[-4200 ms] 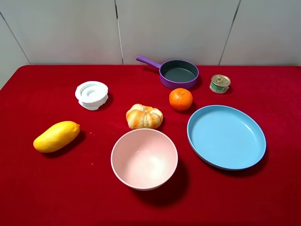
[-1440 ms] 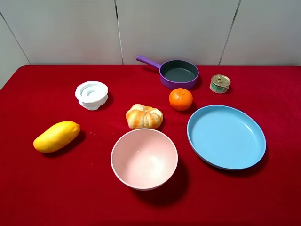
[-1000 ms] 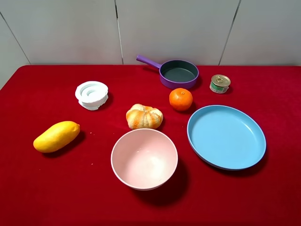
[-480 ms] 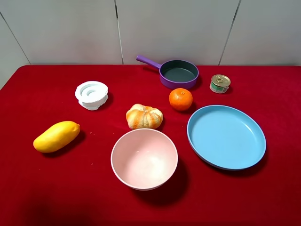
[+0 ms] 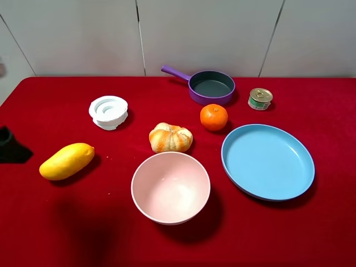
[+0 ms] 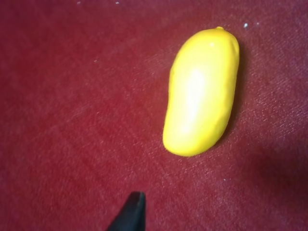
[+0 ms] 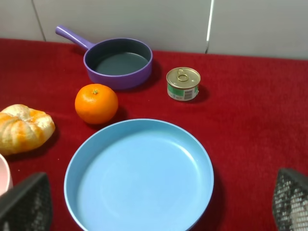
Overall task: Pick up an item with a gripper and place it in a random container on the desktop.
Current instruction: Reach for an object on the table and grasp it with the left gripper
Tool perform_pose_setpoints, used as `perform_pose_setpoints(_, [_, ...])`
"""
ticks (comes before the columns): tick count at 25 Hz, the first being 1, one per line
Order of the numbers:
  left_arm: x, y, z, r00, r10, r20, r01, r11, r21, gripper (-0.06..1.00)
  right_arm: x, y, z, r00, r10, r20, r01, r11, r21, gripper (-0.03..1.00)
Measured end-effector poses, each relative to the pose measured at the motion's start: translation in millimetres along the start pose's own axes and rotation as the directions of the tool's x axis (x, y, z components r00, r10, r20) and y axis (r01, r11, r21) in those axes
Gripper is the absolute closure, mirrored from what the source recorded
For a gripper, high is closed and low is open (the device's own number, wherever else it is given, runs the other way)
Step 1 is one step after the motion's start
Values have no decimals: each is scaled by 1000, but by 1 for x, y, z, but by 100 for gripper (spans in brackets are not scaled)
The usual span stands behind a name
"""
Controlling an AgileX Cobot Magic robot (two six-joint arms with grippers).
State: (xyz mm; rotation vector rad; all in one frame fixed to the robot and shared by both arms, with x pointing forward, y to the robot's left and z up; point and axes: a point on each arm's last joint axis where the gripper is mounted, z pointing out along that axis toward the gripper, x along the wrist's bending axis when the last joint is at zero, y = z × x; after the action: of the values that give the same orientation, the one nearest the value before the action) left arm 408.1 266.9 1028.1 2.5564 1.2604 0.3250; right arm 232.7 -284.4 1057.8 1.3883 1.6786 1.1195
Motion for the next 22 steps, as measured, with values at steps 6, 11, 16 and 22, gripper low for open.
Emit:
perform_pose_setpoints(6, [8,11,27,999,42,21,-43,998,43,-1,0,0,0,1000,0,0,0,1000,0,27])
perform_pose_setpoints(11, [14,17,53,997,65,50,-70,993,97,3,0,0,0,1000,0,0,0,1000,0,27])
perform_pose_setpoints(16, [15,21,79,993,84,81,-95,985,144,4,0,0,0,1000,0,0,0,1000,0,27])
perform_pose_setpoints(22, [17,23,106,991,84,101,-102,978,183,4,0,0,0,1000,0,0,0,1000,0,27])
